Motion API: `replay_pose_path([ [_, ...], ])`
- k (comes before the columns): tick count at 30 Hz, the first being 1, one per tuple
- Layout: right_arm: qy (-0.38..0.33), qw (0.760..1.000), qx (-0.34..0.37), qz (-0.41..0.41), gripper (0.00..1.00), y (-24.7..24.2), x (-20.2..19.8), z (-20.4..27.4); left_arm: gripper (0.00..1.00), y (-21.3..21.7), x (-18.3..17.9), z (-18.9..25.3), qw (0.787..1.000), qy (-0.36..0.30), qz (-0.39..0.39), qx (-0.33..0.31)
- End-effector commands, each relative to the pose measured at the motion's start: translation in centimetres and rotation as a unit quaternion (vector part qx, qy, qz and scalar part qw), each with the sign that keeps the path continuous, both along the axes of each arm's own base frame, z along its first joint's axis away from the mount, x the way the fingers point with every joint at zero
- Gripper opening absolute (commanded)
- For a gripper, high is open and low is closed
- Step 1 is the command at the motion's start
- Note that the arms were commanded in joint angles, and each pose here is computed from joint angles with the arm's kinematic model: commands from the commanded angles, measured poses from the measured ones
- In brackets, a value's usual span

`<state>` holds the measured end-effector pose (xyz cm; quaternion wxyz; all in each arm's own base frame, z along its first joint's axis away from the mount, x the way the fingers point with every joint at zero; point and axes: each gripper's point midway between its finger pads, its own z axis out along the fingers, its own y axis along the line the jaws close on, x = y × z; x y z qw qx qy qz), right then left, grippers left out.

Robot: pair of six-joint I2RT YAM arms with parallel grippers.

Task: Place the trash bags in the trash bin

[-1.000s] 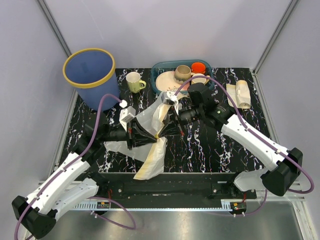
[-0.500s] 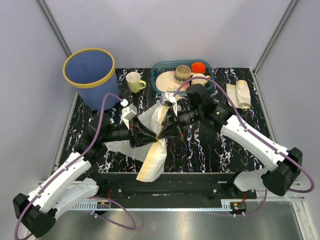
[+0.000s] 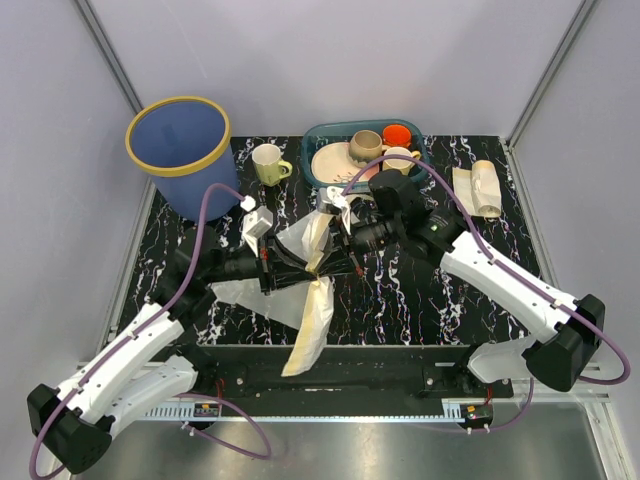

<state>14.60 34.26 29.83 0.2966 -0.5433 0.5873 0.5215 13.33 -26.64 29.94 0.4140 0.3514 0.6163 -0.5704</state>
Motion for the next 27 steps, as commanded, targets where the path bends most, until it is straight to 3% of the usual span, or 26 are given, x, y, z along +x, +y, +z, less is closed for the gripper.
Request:
replay_pose_path([
  [1,-0.034,0.999,0.026,0.003,0.0,0.2,0.1,2.2,0.0,0.0,-0.9,1.1,0.999,-0.031,-0.022,-0.014],
  [9,-0.017,0.999,0.016,-0.026,0.0,-2.0,1.8,2.5,0.0,1.5,-1.7,-0.9,0.998,-0.038,-0.02,0.038],
  [13,-0.014,1.0,0.013,-0.025,0.13,-2.4,1.8,2.4,0.0,1.7,-1.6,-1.0,0.999,-0.026,-0.009,0.035],
  [16,0.001,1.0,0.022,-0.005,0.0,-2.3,1.0,2.8,0.01,1.4,-1.0,-0.5,0.999,-0.028,-0.001,0.025],
  [19,0.002,1.0,0.028,0.013,0.0,-2.4,0.3,2.9,0.2,1.6,-0.3,0.5,0.998,-0.067,0.007,0.013],
  [23,-0.007,0.999,0.022,0.027,0.0,-2.5,-0.4,2.3,0.22,1.7,-0.6,1.1,0.995,-0.097,-0.028,0.019],
  [27,-0.032,0.998,0.024,0.038,0.0,-2.3,-0.9,2.2,0.33,1.7,-1.3,1.7,0.991,-0.127,-0.05,0.018],
])
